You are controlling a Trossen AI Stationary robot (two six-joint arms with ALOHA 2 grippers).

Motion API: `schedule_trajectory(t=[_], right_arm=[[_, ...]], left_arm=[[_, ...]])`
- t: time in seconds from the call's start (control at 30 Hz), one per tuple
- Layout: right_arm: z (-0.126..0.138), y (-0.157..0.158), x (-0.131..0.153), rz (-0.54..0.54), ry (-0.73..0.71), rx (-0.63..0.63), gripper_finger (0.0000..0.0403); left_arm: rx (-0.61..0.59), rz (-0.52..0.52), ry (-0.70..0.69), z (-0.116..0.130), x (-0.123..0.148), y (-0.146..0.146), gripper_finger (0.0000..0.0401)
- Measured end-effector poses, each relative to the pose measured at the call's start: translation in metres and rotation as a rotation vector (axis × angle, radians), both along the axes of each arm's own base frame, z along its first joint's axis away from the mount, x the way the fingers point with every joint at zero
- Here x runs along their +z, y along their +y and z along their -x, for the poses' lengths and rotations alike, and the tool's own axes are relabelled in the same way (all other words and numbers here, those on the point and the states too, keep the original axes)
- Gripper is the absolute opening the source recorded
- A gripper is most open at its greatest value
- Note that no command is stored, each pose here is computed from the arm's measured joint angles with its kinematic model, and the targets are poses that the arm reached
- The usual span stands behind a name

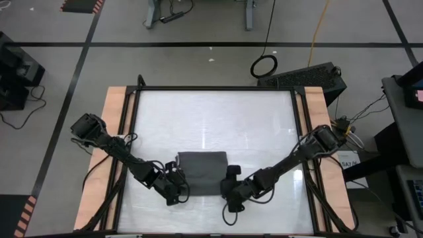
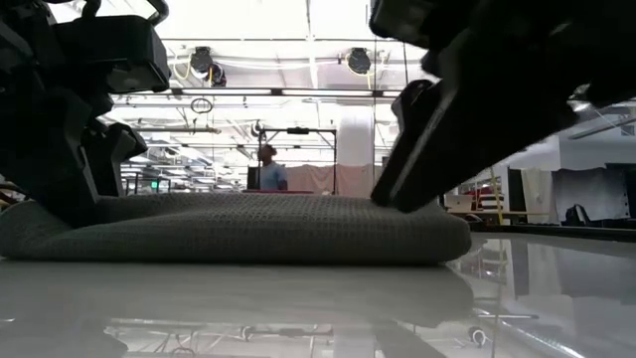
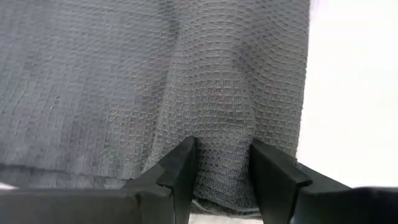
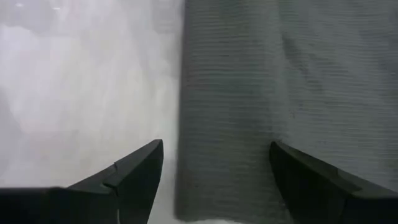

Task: Roll towel
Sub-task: Roll the gray towel

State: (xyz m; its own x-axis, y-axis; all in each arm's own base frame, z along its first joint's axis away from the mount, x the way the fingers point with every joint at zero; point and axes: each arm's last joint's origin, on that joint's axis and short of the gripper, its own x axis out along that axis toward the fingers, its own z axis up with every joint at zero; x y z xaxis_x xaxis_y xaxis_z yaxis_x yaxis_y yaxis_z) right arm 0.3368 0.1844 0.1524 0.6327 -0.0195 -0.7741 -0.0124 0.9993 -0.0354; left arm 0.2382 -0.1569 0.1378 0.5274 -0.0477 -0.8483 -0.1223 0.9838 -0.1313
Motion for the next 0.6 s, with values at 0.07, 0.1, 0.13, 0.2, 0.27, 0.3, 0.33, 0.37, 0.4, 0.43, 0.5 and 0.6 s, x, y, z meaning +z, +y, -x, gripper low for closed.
schedule_trajectory(t=[0.07, 0.1, 0.13, 0.2, 0.27, 0.3, 0.33, 0.37, 0.4, 0.43, 0.5, 0.6], right_arm=[[-0.003, -0.004, 0.0, 0.01, -0.006, 0.003, 0.03], [-0.004, -0.005, 0.001, 0.01, -0.007, -0.001, 0.0307], [-0.004, -0.007, 0.0, 0.011, -0.006, -0.004, 0.0315], [-0.005, -0.008, 0.0, 0.01, -0.005, -0.007, 0.0332], [-0.005, -0.008, 0.0, 0.009, -0.004, -0.007, 0.0347], [-0.005, -0.009, 0.0, 0.006, -0.001, -0.005, 0.0352], [-0.005, -0.009, 0.0, 0.005, 0.002, -0.004, 0.0355], [-0.005, -0.01, 0.0, 0.004, 0.007, -0.006, 0.0356], [-0.006, -0.011, 0.0, 0.0, 0.012, -0.005, 0.0355], [-0.006, -0.013, -0.001, -0.008, 0.016, -0.003, 0.0353], [-0.005, -0.017, -0.005, -0.014, 0.034, -0.009, 0.0345], [-0.003, -0.023, -0.012, -0.021, 0.046, -0.015, 0.0328]], left_arm=[[0.0, 0.0, 0.0, 0.0, 0.0, 0.0, 0.0141], [0.0, 0.0, 0.001, 0.0, 0.0, 0.0, 0.0141], [0.0, 0.0, 0.001, 0.0, 0.0, 0.0, 0.0141], [0.0, -0.001, 0.0, 0.0, 0.0, 0.0, 0.0141], [0.0, -0.001, 0.001, 0.0, 0.0, 0.0, 0.0141], [0.0, -0.001, 0.001, 0.0, 0.0, 0.0, 0.0141], [0.0, -0.002, 0.001, 0.0, 0.0, 0.0, 0.0141], [0.0, -0.003, 0.001, 0.0, 0.0, 0.0, 0.0141], [0.001, -0.005, 0.001, 0.0, 0.0, 0.0, 0.0141], [0.002, -0.006, 0.002, 0.0, 0.0, 0.001, 0.0141], [0.003, -0.008, 0.003, 0.0, 0.0, 0.001, 0.0141], [0.003, -0.008, 0.003, 0.0, 0.0, 0.001, 0.0141]])
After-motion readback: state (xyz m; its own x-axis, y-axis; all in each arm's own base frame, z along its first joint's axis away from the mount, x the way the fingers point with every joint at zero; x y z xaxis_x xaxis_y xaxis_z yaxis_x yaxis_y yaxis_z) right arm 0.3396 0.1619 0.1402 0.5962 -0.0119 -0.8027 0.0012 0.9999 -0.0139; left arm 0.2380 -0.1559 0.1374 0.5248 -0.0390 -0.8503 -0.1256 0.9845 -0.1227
